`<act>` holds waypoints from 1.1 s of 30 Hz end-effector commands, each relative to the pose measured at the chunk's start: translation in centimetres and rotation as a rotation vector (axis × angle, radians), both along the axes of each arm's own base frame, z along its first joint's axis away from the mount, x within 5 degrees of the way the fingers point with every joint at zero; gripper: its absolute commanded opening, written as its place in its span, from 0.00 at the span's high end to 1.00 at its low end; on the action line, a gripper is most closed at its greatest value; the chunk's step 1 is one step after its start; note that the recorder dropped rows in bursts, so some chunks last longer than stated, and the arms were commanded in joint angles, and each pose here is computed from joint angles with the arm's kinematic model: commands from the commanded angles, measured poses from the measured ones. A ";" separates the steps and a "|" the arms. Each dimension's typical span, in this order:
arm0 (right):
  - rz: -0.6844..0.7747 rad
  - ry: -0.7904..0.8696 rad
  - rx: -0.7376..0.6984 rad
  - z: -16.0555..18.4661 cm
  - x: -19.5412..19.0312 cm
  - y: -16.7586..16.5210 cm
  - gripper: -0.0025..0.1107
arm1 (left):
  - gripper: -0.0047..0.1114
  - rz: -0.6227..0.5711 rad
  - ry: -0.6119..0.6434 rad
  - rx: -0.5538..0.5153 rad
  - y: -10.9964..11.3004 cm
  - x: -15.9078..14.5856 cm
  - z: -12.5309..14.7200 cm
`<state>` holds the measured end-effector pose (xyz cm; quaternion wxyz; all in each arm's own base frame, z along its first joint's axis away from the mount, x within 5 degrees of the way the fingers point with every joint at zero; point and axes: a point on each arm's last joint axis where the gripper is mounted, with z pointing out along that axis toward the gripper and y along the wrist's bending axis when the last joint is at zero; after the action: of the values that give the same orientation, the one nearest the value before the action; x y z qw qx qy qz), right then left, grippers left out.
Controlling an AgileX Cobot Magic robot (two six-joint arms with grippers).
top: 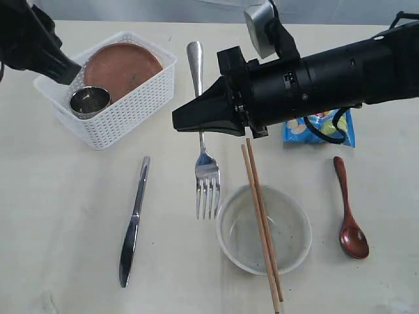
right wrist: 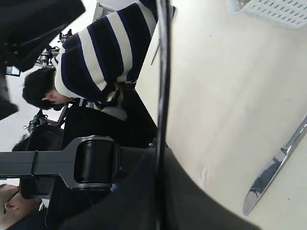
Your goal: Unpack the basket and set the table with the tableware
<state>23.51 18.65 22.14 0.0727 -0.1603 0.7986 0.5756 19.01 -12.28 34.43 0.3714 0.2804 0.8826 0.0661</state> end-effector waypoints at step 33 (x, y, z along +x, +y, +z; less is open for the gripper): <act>0.034 0.065 0.077 0.2 -2.2 4.3 0.98 | 0.63 -0.065 0.627 -1.419 2.7 2.6 -9.1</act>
<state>20.99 22.77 21.99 0.0360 -0.1684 0.7832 0.5974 21.47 -9.68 25.33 0.1828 0.0126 0.7778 -0.6012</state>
